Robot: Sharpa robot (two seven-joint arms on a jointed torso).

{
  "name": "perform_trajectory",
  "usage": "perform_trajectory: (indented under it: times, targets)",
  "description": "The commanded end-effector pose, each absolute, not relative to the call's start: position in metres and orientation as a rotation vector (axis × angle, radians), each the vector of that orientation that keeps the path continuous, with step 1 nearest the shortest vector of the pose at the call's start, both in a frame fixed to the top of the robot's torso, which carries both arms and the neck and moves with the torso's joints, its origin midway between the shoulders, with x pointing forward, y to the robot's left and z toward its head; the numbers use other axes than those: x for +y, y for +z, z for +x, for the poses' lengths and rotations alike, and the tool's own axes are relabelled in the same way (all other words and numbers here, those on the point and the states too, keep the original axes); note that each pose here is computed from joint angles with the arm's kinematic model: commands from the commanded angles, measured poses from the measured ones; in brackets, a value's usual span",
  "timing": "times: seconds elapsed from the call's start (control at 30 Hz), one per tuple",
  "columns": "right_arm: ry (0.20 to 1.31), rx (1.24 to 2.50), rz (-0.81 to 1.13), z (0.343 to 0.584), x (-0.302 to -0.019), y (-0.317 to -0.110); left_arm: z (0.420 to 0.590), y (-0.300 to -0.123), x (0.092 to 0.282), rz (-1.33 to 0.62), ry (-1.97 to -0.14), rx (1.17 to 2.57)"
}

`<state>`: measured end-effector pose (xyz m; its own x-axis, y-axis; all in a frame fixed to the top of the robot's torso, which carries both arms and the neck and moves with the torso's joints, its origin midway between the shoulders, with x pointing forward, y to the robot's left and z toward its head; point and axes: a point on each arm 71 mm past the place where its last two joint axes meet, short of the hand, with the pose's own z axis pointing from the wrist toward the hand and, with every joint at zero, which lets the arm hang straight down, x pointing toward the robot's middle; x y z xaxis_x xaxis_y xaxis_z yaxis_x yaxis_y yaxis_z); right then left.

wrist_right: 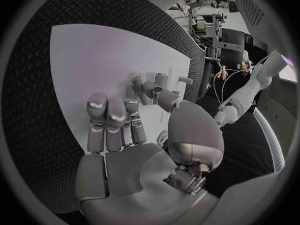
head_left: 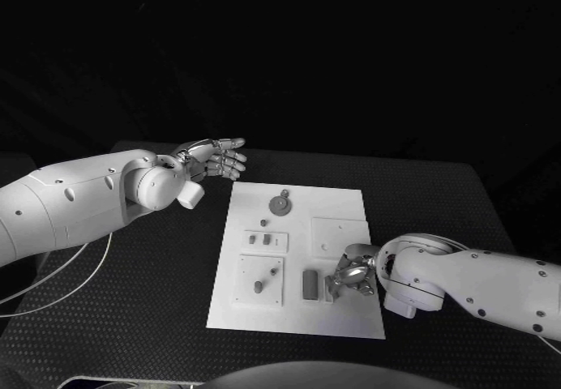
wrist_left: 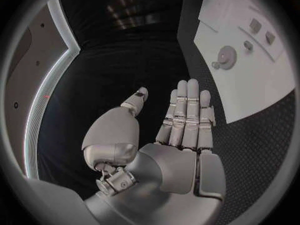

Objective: Assemble the parts on the task board

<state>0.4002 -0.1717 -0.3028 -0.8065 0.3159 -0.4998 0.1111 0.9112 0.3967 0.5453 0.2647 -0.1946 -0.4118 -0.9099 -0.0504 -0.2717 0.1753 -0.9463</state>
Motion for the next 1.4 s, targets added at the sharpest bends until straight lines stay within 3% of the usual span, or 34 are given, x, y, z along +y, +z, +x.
perform_trajectory:
  times: [0.03, 1.4]
  targets:
    - [0.467, 2.514, 0.282, 0.399, -0.1691, -0.3048, 0.5451, -0.1935, 0.2623, -1.103, -1.266, 1.81]
    - [0.518, 2.534, 0.252, 0.3932, -0.1619, -0.3034, 0.5447, -0.194, 0.2617, -1.098, -1.264, 1.823]
